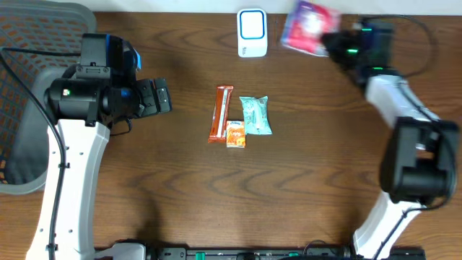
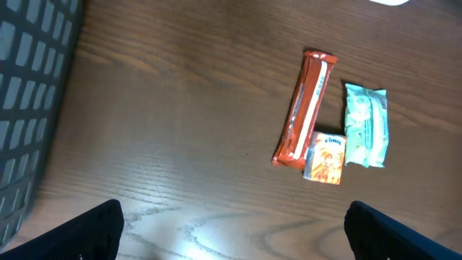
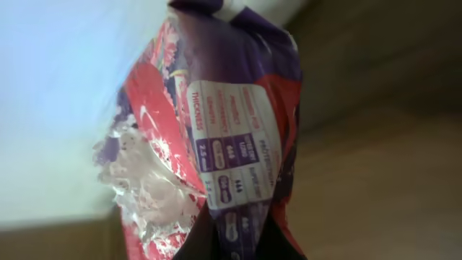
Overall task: Scan the item barcode
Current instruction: 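Lift the purple pack past the scanner and drop it at the right edge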
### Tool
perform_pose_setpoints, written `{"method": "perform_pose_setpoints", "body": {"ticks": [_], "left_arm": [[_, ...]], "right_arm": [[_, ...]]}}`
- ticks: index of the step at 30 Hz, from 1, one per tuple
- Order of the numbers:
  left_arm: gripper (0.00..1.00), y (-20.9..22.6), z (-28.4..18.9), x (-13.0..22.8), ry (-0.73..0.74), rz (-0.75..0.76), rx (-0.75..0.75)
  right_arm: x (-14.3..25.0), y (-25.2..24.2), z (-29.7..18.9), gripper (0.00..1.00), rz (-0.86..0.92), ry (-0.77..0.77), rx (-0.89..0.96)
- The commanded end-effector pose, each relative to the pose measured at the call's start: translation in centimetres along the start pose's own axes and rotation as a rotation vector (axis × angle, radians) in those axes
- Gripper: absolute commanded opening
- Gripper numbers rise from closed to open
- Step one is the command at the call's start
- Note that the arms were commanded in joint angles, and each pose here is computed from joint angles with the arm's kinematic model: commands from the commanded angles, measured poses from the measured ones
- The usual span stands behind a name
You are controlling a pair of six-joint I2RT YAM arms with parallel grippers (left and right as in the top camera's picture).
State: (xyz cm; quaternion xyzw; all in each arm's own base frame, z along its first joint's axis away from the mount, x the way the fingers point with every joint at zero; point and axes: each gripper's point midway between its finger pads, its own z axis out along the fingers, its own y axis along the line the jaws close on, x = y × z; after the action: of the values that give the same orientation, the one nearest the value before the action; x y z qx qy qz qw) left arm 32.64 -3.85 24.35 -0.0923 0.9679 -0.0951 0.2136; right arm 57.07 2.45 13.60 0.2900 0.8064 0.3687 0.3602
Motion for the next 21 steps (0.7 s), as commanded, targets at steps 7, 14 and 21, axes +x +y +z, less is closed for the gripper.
{"method": "perform_pose_setpoints", "body": {"ticks": [7, 14, 21], "left_arm": [[0.98, 0.2, 0.0, -0.1, 0.0, -0.001, -0.007], [0.98, 0.2, 0.0, -0.1, 0.0, -0.001, -0.007], [0.98, 0.2, 0.0, -0.1, 0.0, -0.001, -0.008]], "right_arm": [[-13.5, -11.2, -16.2, 0.01, 0.218, -0.25, 0.173], [-17.4, -17.8, -22.3, 0.06, 0.304, -0.426, 0.305], [-18.5, -20.3, -24.7, 0.57, 0.293, -0.504, 0.406]]}}
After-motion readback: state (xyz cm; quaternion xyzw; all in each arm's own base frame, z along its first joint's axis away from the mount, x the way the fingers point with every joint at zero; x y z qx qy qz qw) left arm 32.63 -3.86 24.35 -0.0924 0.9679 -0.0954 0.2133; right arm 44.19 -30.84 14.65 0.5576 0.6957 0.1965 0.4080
